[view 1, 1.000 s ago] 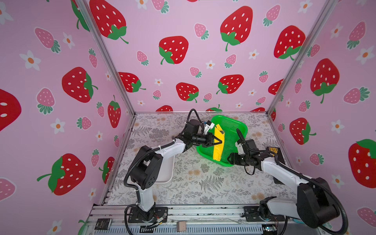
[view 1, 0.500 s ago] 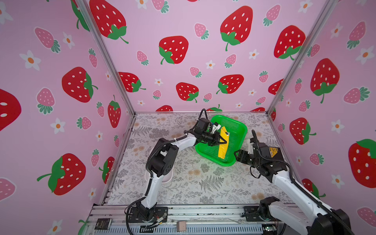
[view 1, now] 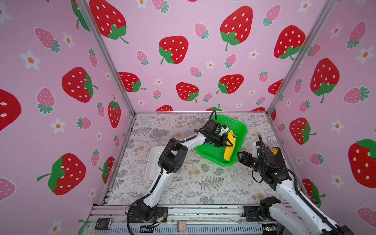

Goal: Place the utensils on the paper napkin and roll it up
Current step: 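Carry the yellow bundle with the left gripper into the green basket, then lower the bundle into the basket corner with the left gripper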

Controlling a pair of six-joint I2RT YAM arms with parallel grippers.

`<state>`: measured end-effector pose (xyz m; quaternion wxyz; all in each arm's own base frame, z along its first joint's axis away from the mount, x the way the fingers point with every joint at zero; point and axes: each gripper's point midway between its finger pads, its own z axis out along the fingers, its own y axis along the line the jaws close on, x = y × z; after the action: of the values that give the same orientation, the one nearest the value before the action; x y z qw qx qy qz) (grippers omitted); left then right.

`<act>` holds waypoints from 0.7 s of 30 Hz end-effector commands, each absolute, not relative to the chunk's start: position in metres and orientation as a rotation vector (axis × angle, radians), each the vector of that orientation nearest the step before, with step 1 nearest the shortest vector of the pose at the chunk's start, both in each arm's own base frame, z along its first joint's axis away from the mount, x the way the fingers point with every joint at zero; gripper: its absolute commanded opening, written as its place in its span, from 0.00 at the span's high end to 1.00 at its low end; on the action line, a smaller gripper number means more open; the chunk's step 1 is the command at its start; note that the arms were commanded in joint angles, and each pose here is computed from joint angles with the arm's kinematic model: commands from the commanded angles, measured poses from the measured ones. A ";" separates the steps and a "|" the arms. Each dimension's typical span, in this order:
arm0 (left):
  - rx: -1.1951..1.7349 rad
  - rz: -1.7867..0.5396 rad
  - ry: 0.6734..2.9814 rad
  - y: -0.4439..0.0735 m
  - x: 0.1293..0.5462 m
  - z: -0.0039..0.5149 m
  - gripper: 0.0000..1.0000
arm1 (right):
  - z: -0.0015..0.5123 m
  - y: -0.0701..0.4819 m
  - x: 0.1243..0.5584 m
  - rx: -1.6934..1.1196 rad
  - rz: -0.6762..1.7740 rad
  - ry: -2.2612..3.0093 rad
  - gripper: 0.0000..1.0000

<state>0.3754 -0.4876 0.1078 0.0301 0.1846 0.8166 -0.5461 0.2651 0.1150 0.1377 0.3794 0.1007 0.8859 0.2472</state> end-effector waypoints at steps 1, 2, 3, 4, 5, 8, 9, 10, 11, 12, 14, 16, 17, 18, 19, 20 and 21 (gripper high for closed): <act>0.615 -1.680 2.518 -0.494 0.376 0.108 1.00 | 0.137 0.110 0.265 0.308 0.630 2.254 0.30; 0.602 -1.684 2.520 -0.495 0.379 0.104 1.00 | 0.136 0.110 0.264 0.310 0.631 2.256 0.30; 0.595 -1.689 2.527 -0.498 0.379 0.099 1.00 | 0.135 0.109 0.263 0.317 0.626 2.257 0.30; 0.594 -1.694 2.529 -0.499 0.381 0.097 1.00 | 0.135 0.108 0.262 0.321 0.624 2.257 0.30; 0.592 -1.695 2.536 -0.502 0.381 0.092 1.00 | 0.134 0.107 0.261 0.328 0.621 2.258 0.30; 0.587 -1.702 2.557 -0.508 0.380 0.080 1.00 | 0.133 0.104 0.259 0.342 0.617 2.254 0.30; 0.587 -1.703 2.567 -0.509 0.380 0.076 1.00 | 0.133 0.104 0.258 0.349 0.621 2.249 0.30; 0.587 -1.706 2.570 -0.511 0.380 0.074 1.00 | 0.133 0.103 0.257 0.354 0.622 2.247 0.30; 0.588 -1.708 2.572 -0.512 0.380 0.071 1.00 | 0.131 0.102 0.256 0.358 0.622 2.247 0.30; 0.591 -1.709 2.575 -0.513 0.379 0.069 1.00 | 0.130 0.102 0.255 0.364 0.624 2.245 0.30; 0.593 -1.704 2.583 -0.514 0.378 0.065 1.00 | 0.130 0.101 0.254 0.372 0.626 2.242 0.30; 0.591 -1.702 2.595 -0.514 0.376 0.060 1.00 | 0.128 0.101 0.254 0.377 0.625 2.245 0.30; 0.589 -1.703 2.602 -0.514 0.375 0.057 1.00 | 0.128 0.101 0.254 0.378 0.625 2.245 0.30; 0.587 -1.705 2.607 -0.514 0.375 0.055 1.00 | 0.128 0.101 0.255 0.379 0.625 2.247 0.30; 0.587 -1.702 2.612 -0.514 0.374 0.052 1.00 | 0.127 0.101 0.255 0.382 0.625 2.250 0.30; 0.588 -1.705 2.615 -0.514 0.374 0.051 1.00 | 0.126 0.102 0.255 0.380 0.626 2.254 0.30; 0.588 -1.706 2.619 -0.514 0.373 0.049 1.00 | 0.126 0.103 0.255 0.380 0.630 2.256 0.30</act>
<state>0.3778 -0.5044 0.0387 -0.0177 0.1678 0.8342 -0.5249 0.2560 0.1066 0.1319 0.3821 0.1349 0.8785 0.2532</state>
